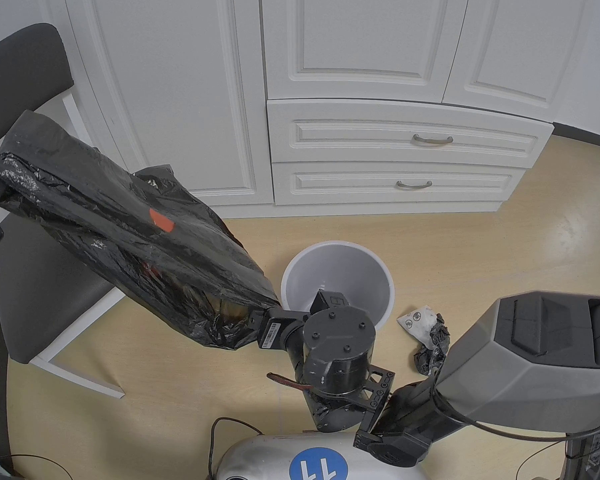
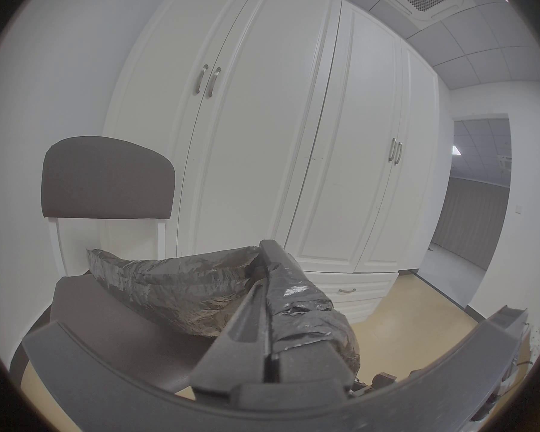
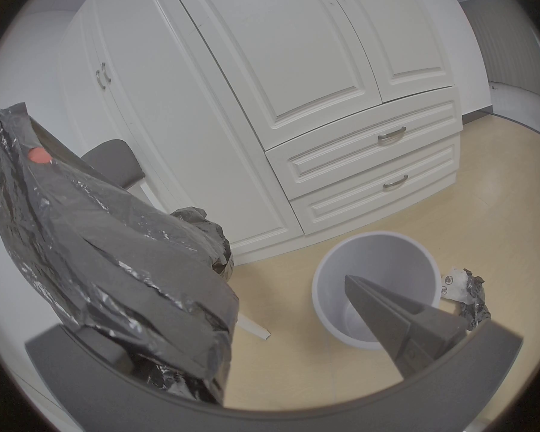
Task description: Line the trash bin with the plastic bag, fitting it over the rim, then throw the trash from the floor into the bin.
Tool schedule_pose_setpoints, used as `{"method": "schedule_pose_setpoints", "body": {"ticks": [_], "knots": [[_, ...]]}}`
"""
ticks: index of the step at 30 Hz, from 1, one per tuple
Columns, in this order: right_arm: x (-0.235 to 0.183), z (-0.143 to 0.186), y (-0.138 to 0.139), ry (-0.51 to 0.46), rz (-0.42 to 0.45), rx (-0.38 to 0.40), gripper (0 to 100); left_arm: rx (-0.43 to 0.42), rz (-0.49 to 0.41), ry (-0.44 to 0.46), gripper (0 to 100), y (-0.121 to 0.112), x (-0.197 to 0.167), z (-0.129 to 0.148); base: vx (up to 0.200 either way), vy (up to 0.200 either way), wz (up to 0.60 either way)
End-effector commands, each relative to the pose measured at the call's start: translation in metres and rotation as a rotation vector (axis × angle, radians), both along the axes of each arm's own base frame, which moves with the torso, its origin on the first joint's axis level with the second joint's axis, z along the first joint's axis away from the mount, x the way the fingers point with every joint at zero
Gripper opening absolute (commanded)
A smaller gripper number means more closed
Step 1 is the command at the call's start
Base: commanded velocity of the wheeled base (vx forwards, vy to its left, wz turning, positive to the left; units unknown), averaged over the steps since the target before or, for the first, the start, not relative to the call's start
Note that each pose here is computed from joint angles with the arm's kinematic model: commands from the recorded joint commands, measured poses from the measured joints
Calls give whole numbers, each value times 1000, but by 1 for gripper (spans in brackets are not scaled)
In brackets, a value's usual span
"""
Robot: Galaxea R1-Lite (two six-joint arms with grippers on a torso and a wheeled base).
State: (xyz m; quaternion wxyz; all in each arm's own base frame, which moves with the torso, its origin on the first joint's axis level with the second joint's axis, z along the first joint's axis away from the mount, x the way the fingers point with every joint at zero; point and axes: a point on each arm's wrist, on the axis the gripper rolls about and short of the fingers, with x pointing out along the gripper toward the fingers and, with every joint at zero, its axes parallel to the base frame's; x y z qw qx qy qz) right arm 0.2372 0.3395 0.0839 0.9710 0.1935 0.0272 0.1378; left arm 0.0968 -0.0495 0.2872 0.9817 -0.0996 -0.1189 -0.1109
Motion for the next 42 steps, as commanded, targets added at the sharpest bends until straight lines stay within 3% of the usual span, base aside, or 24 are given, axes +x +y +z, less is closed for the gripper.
{"method": "schedule_pose_setpoints", "body": {"ticks": [1,12,13,19,23,25,28,31,35,42], "knots": [[3,-4,1,3,-6,-3,100,-2,0,-2,0,0,0,0,0,0,0],[3,-1,0,4,-4,19,100,-2,1,-4,0,0,-1,0,0,0,0],[3,-1,0,4,-4,19,0,-2,1,-4,0,0,-1,0,0,0,0],[2,12,-3,-23,1,65,0,8,-14,25,0,-3,3,-6,0,0,0],[-6,39,-19,-59,22,96,0,13,-30,43,0,-6,4,-10,0,0,0],[-12,66,-41,-92,53,104,0,26,-32,55,0,-6,4,-15,0,0,0],[-18,82,-63,-121,68,72,0,56,-49,87,0,-7,4,-27,0,0,0],[-26,101,-98,-186,61,-33,0,109,-153,137,0,-11,6,-45,0,0,0],[-37,124,-128,-251,19,-83,0,145,-263,176,0,-16,10,-57,0,0,0],[-68,148,-166,-233,13,-172,0,183,-284,240,0,-26,24,-67,0,0,0]]}}
